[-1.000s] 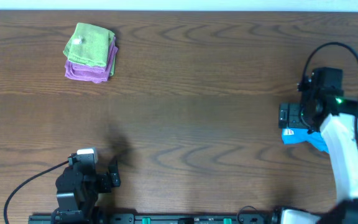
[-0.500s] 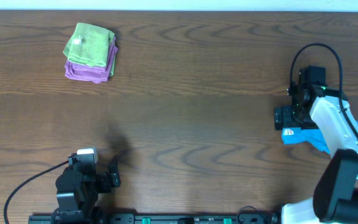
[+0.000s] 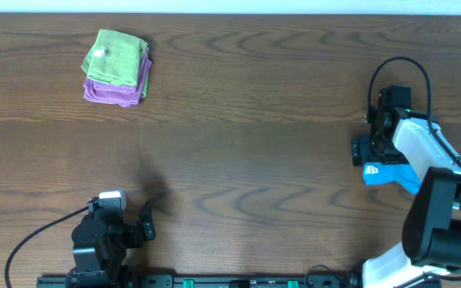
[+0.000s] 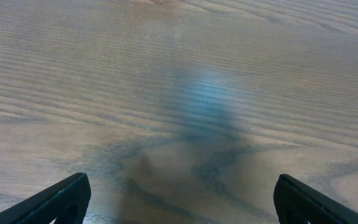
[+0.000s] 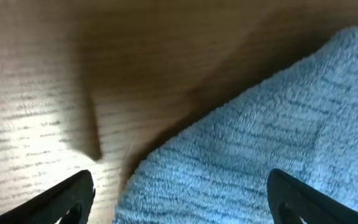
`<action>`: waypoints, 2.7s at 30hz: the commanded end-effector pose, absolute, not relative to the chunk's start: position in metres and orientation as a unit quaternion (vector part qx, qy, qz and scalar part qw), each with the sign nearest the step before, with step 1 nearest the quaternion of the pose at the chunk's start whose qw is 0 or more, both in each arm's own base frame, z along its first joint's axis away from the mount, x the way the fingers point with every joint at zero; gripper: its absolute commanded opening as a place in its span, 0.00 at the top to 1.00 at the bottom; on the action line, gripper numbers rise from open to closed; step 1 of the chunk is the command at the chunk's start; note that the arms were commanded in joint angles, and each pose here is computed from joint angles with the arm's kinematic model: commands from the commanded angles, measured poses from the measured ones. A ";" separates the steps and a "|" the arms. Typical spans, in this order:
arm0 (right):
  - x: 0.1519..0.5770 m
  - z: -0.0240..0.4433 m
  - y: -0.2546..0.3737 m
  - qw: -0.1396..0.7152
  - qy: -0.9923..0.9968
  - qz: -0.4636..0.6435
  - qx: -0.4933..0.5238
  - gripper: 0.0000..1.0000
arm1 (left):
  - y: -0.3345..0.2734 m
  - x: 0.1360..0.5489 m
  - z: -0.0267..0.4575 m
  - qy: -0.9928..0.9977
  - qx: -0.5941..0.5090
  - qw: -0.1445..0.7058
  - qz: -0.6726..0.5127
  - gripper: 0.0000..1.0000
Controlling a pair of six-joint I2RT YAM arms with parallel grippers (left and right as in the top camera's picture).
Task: Fold the cloth
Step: 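Reach the right gripper down to the crumpled blue cloth and grasp it, then lift the blue cloth with the right gripper and drag it toward table center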
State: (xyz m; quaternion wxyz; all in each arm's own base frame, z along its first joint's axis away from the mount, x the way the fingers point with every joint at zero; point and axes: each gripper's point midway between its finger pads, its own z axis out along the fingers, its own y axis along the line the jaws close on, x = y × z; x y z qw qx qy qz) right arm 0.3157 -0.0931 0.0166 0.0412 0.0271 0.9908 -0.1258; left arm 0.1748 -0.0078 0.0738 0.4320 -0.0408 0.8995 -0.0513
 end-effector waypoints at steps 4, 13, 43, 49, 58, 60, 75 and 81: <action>0.326 0.017 -0.097 0.056 0.990 -0.125 0.030 0.15 | -0.007 0.165 0.060 0.913 -0.032 0.404 -0.042 0.05; 0.324 0.008 -0.096 0.045 0.991 -0.124 0.029 0.19 | -0.007 0.165 0.060 0.913 -0.032 0.404 -0.042 0.05; 0.345 0.085 -0.053 0.145 0.981 -0.128 0.024 0.99 | -0.007 0.165 0.060 0.913 -0.032 0.404 -0.042 0.05; 0.364 0.175 0.033 0.286 0.951 -0.094 -0.073 0.99 | -0.007 0.165 0.060 0.913 -0.032 0.404 -0.042 0.05; 0.337 0.188 0.151 0.308 0.927 -0.016 -0.213 0.99 | -0.007 0.165 0.060 0.913 -0.032 0.404 -0.042 0.05; 0.327 0.194 0.182 0.315 0.916 0.013 -0.249 0.99 | -0.007 0.165 0.060 0.913 -0.032 0.404 -0.042 0.05; 0.321 0.259 0.246 0.410 0.864 0.031 -0.290 0.99 | -0.007 0.165 0.060 0.913 -0.032 0.404 -0.042 0.05; 0.367 0.223 0.180 0.363 0.906 -0.033 -0.214 0.99 | -0.007 0.165 0.060 0.913 -0.032 0.404 -0.042 0.05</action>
